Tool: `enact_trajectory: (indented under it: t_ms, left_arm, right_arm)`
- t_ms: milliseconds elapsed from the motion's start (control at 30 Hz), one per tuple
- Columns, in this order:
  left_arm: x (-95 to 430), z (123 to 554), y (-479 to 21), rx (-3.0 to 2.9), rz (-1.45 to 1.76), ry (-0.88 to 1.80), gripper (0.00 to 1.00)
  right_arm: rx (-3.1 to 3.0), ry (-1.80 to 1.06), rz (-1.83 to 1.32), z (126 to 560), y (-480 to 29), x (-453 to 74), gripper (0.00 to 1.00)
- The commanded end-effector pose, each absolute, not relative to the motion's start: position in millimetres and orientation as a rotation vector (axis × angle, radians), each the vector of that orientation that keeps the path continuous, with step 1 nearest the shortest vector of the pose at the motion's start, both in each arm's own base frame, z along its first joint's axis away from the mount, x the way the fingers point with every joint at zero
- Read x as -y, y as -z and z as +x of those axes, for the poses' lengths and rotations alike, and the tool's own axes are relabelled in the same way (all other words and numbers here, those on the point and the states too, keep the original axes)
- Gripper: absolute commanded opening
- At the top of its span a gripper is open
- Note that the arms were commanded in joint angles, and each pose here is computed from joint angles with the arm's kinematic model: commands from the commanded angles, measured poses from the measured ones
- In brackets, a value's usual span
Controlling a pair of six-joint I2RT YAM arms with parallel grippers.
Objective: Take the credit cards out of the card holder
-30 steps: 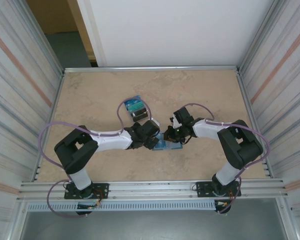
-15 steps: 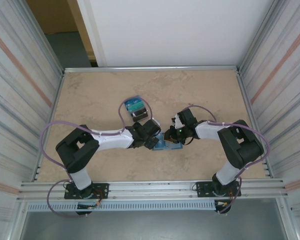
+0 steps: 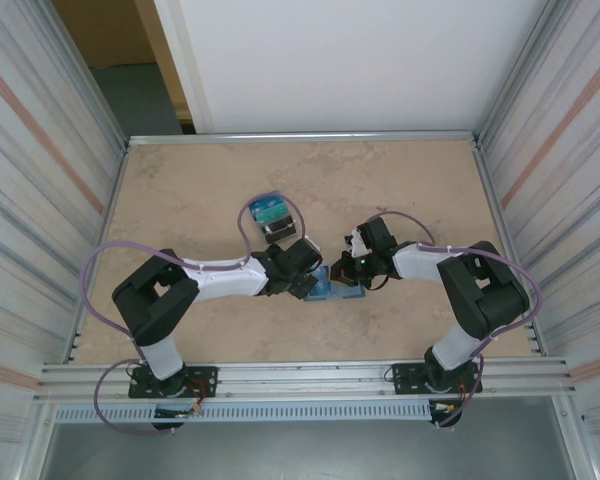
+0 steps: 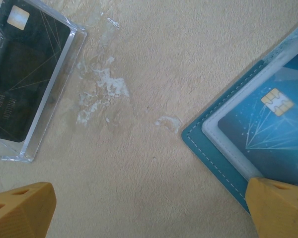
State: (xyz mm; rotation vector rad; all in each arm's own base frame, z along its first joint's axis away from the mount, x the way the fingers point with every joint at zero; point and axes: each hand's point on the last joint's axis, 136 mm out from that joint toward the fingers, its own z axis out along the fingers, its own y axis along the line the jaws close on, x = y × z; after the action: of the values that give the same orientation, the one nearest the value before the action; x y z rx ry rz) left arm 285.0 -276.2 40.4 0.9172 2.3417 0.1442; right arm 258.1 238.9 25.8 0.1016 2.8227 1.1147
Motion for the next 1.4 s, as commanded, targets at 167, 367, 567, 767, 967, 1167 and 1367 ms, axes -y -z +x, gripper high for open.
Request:
enact_trajectory:
  t_ms: [167,367,567,767,967,1167,1367]
  left_arm:
    - [271.5,281.9,-33.5,-2.359,0.95,-0.205,0.99]
    - [270.7,282.2,-32.6,-2.362,0.952,-0.212,0.99]
    - [270.7,282.9,-34.8,-2.355,0.95,-0.213,0.99]
    - [272.6,284.8,-44.9,-2.334,0.946,-0.203,0.99]
    - [283.6,288.6,-73.3,-2.286,0.923,-0.126,0.99]
    - [300.0,295.2,-94.2,-2.225,0.915,-0.054,0.99]
    - [311.3,302.7,-85.5,-2.194,0.966,-0.067,0.99]
  right_arm:
    - [-2.83,-1.054,0.138,257.7,-22.4,-227.0,0.0]
    - [-2.841,-0.977,0.142,261.6,-21.0,-218.0,0.0]
    - [-2.845,-0.933,0.13,264.3,-24.7,-213.8,0.0]
    - [-2.842,-0.9,0.118,265.3,-31.3,-210.4,0.0]
    - [-2.838,-0.909,0.115,264.6,-34.8,-211.2,0.0]
    - [-2.844,-0.894,0.126,262.7,-32.4,-208.9,0.0]
    - [-2.854,-0.893,0.128,262.2,-30.0,-209.2,0.0]
